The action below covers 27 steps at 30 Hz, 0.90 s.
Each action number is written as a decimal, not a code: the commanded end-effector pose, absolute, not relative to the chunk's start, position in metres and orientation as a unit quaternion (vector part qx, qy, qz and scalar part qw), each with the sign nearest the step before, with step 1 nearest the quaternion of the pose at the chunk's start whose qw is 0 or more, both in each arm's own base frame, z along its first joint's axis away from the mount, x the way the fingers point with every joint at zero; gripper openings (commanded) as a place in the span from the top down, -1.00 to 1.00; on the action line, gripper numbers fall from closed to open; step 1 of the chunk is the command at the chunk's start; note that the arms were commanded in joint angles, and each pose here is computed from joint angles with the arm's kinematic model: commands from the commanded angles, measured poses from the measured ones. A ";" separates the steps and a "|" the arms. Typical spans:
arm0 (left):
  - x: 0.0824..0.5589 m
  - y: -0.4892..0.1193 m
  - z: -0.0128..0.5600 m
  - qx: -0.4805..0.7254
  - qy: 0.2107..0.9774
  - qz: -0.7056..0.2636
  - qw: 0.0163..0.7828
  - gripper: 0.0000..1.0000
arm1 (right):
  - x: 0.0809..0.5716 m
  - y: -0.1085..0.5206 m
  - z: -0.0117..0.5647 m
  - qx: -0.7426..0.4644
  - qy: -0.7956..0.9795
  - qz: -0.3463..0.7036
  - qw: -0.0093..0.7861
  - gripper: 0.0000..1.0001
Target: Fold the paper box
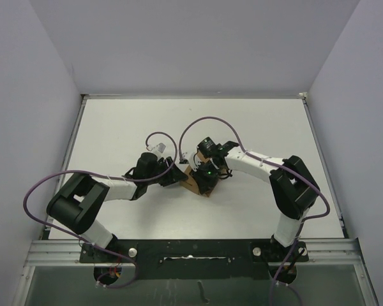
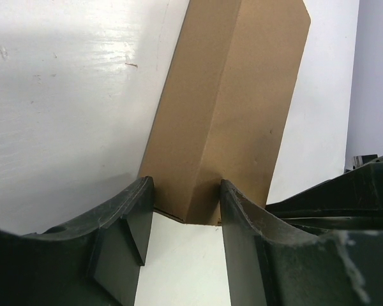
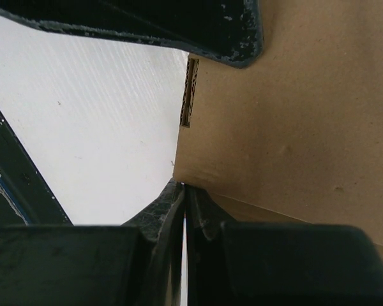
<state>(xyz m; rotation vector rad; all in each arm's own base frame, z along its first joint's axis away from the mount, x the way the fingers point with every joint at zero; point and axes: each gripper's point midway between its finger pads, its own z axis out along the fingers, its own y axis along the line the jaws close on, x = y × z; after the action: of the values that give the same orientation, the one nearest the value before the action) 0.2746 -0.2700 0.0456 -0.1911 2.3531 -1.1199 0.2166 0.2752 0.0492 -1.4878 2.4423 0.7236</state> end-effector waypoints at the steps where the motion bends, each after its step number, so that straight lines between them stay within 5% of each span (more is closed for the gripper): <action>1: 0.238 -0.280 0.025 -0.053 0.887 -0.413 0.200 0.17 | 0.257 0.318 0.085 -0.516 0.785 0.277 0.200 1.00; 5: 0.239 -0.279 0.026 -0.055 0.885 -0.415 0.203 0.16 | 0.248 0.316 0.079 -0.522 0.782 0.292 0.176 0.98; 17: 0.262 -0.263 0.052 -0.061 0.872 -0.427 0.230 -0.03 | 0.234 0.272 0.114 -0.539 0.731 0.375 0.187 -0.02; 27: 0.288 -0.252 0.088 -0.034 0.859 -0.432 0.274 -0.29 | 0.301 0.214 0.163 -0.467 0.724 0.405 0.305 -0.16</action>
<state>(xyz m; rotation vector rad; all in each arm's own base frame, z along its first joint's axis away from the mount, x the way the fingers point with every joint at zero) 0.2689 -0.2526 0.0432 -0.2049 2.4420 -1.1321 0.2613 0.2395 0.1257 -1.3721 2.0675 1.0675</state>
